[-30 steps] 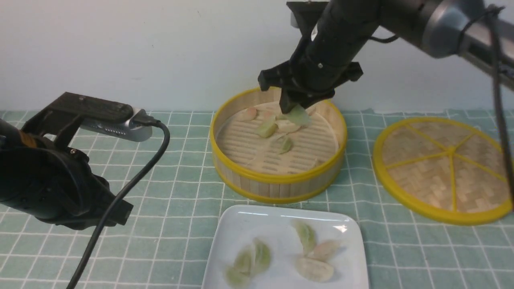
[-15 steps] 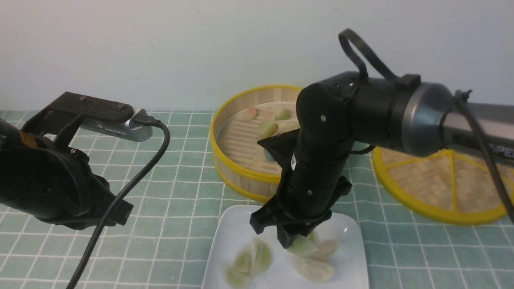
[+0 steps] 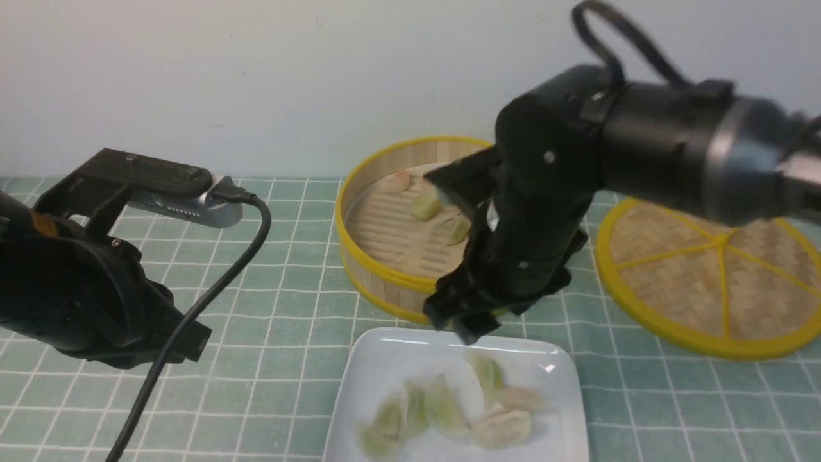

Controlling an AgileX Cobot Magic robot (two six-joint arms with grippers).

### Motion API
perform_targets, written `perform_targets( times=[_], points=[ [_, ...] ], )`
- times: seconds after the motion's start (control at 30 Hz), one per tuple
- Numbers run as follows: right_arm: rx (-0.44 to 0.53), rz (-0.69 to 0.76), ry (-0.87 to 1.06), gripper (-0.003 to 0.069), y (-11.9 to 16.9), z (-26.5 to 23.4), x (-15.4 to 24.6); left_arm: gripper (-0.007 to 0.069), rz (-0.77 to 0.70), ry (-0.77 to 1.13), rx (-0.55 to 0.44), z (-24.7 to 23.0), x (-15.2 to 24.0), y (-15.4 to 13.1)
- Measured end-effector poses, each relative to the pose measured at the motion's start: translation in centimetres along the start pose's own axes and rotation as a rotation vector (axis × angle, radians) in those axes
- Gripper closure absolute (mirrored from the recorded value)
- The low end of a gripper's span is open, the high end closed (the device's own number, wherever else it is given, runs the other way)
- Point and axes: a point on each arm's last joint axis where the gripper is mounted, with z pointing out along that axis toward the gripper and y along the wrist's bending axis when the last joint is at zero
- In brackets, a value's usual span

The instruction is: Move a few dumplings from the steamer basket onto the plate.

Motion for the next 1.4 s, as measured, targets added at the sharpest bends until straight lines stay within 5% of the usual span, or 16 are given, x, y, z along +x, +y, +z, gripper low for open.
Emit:
perform_targets(
  times=[0.17,0.23,0.47,0.83,1.13,1.4],
  points=[
    [0.119,0.075,-0.335,0.0601,-2.6,-12.9,3.9,0.0631,0.0,-0.002,-0.001,0.1,0.0,0.0],
    [0.132,0.113,-0.43,0.065,-3.5,-16.2,6.6,0.0631,-0.004,-0.003,0.001,0.2,0.1,0.0],
    [0.064,0.17,-0.809,0.0672,-5.3,-20.4,17.9,0.0631,-0.03,-0.046,0.057,1.3,0.3,-0.3],
    [-0.083,0.201,-1.308,0.0673,-6.7,-13.4,32.6,0.0631,0.026,-0.185,0.254,0.8,-0.9,-2.1],
    [-0.023,0.2,-1.231,0.0673,-7.0,-11.4,32.8,0.0631,0.074,-0.353,0.287,-1.0,-0.4,-2.9],
    [-0.022,0.181,-1.25,0.0673,-6.9,-11.5,32.8,0.0631,0.136,-0.66,0.212,-5.6,6.6,-4.0]
  ],
)
